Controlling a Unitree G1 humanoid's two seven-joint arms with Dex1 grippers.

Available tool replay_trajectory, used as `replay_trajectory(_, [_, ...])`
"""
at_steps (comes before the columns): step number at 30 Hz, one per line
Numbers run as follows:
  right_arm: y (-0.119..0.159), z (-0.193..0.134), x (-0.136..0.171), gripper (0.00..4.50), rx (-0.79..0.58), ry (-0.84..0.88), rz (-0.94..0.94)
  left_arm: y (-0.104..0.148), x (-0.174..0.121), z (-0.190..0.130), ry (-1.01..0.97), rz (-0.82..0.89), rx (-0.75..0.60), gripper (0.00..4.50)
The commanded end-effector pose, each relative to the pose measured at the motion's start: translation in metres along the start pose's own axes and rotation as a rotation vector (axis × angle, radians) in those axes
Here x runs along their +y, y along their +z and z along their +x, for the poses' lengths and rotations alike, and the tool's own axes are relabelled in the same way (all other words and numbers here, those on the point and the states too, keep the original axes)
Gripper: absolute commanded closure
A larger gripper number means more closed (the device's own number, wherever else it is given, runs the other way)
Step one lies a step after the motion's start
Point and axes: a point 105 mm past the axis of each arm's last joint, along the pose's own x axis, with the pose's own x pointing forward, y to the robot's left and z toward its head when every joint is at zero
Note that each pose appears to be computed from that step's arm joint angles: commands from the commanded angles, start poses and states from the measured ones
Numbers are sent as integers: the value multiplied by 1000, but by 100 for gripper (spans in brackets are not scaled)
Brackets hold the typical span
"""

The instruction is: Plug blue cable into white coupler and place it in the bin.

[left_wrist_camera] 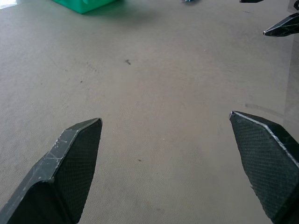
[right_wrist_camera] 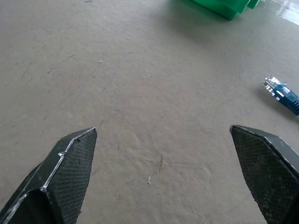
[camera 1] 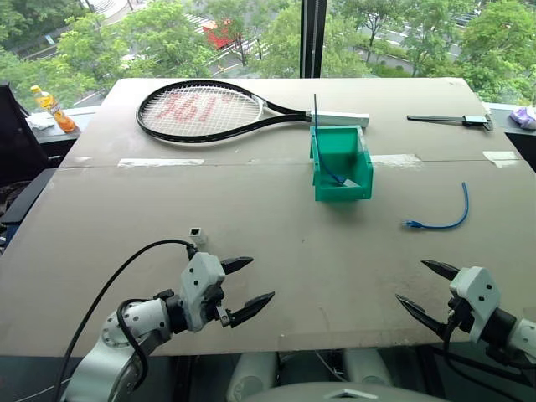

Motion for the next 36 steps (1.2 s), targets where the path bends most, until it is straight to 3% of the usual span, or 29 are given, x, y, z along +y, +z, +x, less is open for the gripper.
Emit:
replay_trajectory(1, [10,0,-7,0,-28,-16,-7,14,0,2,-9,23,-53,2])
replay_trajectory(7, [31,8,-30,0,18,-26,-53,33,2,10,-56,47,-124,2])
replay_trajectory(14, [44,16,-71,0,263,156,-138,49,-17,17,-235,128,-137,2])
replay_trajectory(26, [36,59,-140,0,435,239,-186,69,-26,27,-298,184,-162,2])
replay_trajectory(29, [30,64,-144,83,462,259,-180,71,-24,28,-285,185,-169,0])
replay_trajectory(36, [27,67,-135,428,470,330,-189,68,-17,27,-252,188,-173,0])
